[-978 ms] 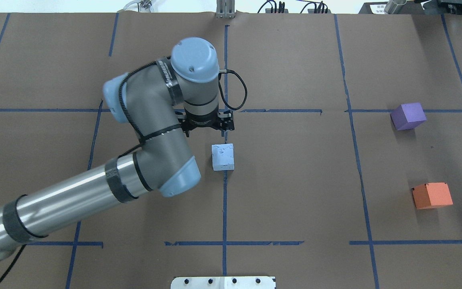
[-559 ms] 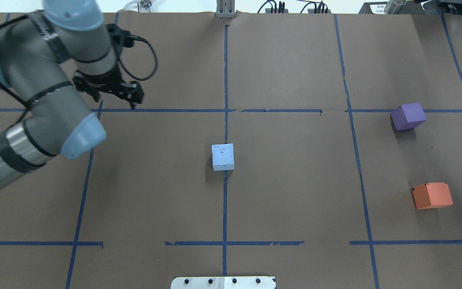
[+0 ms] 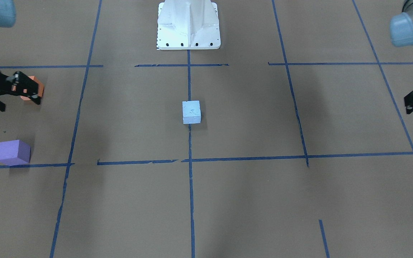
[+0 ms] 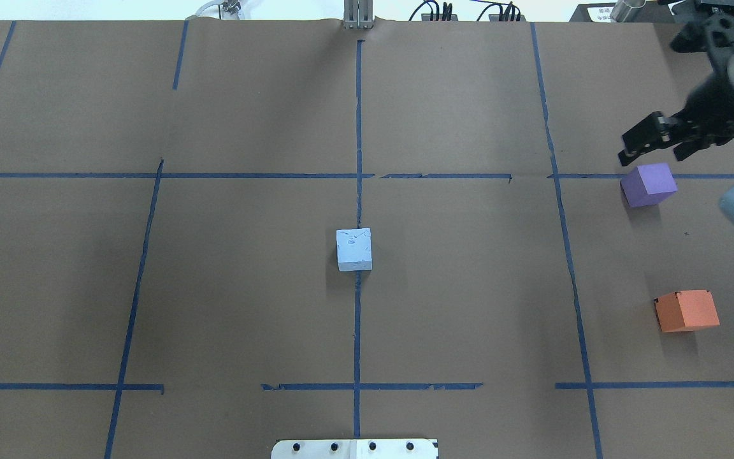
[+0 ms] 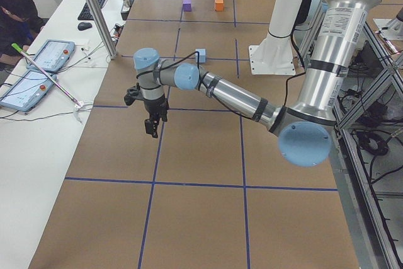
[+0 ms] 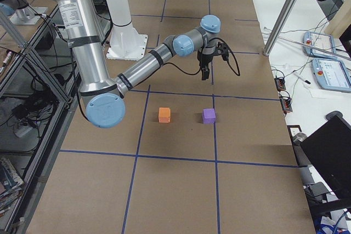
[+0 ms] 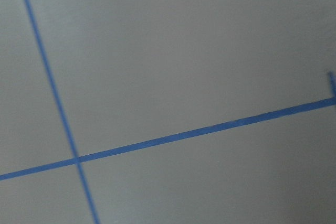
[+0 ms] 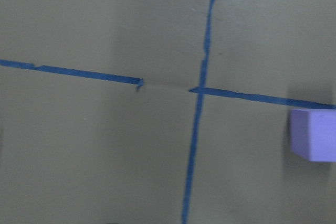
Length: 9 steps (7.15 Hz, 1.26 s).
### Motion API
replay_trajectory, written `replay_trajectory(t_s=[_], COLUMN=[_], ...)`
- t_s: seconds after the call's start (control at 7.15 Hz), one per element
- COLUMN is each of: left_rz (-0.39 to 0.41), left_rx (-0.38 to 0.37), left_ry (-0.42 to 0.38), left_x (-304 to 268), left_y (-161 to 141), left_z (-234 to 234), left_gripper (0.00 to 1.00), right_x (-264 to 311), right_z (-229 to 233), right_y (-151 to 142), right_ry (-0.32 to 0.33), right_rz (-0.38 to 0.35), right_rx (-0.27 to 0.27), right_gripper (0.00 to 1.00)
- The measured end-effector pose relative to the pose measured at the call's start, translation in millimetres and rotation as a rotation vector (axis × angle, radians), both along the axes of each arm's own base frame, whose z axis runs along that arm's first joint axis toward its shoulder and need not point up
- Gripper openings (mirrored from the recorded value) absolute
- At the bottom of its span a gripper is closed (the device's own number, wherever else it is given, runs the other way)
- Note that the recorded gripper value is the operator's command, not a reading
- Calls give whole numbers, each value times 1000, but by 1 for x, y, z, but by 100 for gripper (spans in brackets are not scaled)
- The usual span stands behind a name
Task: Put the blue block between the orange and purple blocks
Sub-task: 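Reach the right gripper to the light blue cube and grasp it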
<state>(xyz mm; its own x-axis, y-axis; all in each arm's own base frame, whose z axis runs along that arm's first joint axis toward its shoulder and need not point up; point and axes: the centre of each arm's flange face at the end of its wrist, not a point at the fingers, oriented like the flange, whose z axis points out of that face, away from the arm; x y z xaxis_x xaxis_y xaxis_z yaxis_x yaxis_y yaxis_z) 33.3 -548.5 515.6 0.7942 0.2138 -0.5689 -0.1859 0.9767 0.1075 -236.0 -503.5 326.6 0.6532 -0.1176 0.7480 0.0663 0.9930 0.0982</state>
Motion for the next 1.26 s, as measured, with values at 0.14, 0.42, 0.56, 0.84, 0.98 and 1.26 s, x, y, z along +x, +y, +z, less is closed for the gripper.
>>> replay_trajectory(t_s=[0.14,0.42,0.56,0.84,0.98,1.26], left_rz=[0,-15,-20,-24,-25,-27], left_rx=[-7,6,8,10,11,17], left_ry=[35,77,116,152,155,158], left_x=[-37,-81,-85,-85,-85,-85], left_y=[28,85,97,102,103,102], left_z=[42,103,111,112,111,107], left_gripper=[100,100,100,100,100,100], right_x=[-55,-158,-209,-290,-317,-355], right_z=[-35,-94,-119,-150,-156,-155], right_y=[13,51,59,64,64,60], right_ry=[3,5,18,53,53,51], right_rz=[18,69,106,143,155,167], right_rx=[-14,-48,-67,-95,-95,-97], right_gripper=[100,100,100,100,100,100])
